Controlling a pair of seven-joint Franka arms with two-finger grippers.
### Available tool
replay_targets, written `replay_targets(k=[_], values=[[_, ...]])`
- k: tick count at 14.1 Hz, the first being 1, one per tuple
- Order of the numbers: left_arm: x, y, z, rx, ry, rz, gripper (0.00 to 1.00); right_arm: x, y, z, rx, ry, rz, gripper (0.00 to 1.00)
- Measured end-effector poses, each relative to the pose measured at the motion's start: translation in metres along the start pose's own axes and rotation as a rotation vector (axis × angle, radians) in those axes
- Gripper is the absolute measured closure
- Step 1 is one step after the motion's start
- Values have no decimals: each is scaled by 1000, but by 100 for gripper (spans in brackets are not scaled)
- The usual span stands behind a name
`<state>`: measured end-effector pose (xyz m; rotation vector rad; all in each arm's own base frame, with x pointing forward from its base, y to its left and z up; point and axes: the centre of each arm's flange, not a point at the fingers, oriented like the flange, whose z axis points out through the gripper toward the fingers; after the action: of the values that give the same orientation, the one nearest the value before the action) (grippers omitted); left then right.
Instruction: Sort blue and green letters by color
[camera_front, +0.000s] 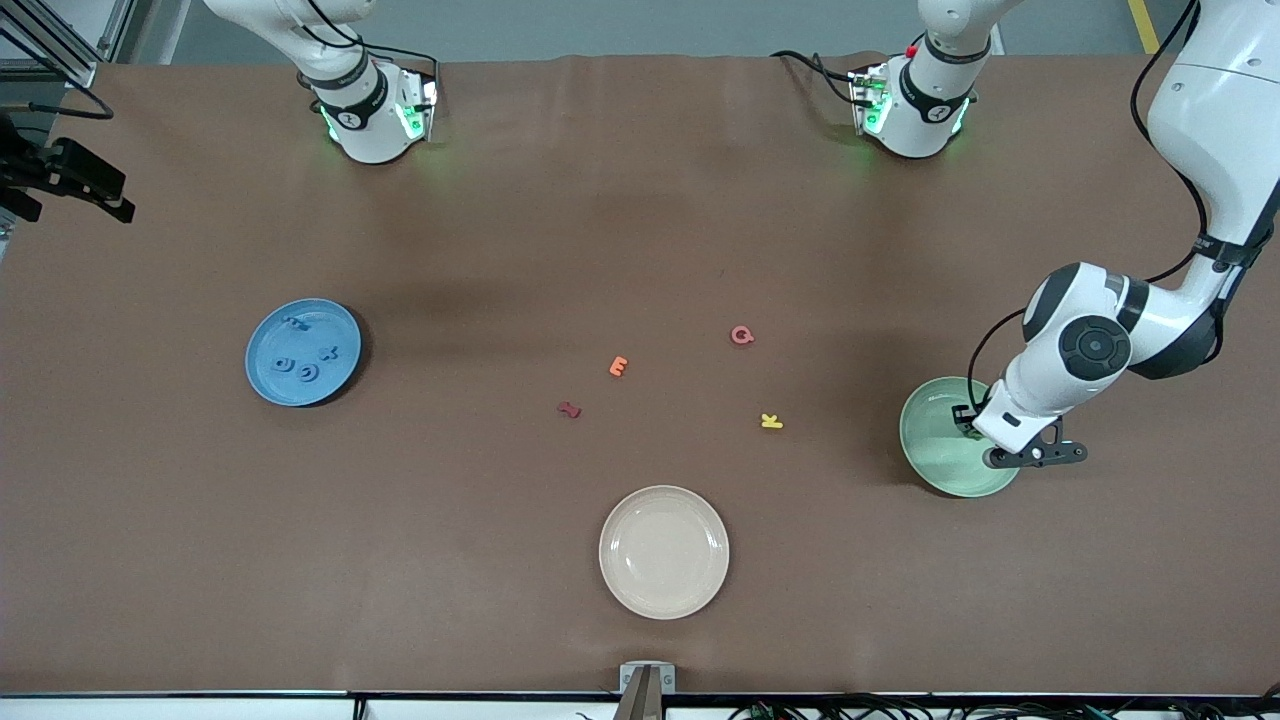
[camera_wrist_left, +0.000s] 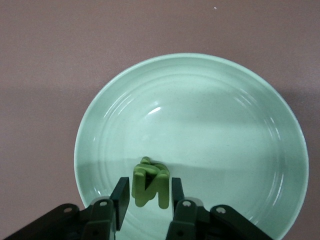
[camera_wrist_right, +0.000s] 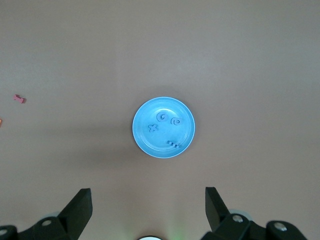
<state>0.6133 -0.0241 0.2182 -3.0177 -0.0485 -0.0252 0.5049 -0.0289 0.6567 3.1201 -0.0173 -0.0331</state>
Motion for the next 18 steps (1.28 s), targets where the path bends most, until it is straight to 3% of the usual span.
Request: replay_targets(k=[3, 8, 13, 18], values=[[0, 0, 0, 0, 0, 0, 52, 8, 2, 1, 24, 0, 9, 0], [14, 8, -24, -16, 52, 2, 1, 13, 8, 9, 40, -13, 24, 0], [49, 10, -87, -20, 168, 78, 0, 14, 5, 19, 43, -35, 20, 0], [74, 0, -157, 43, 139, 104, 0, 15, -12, 21, 43, -41, -12, 0]])
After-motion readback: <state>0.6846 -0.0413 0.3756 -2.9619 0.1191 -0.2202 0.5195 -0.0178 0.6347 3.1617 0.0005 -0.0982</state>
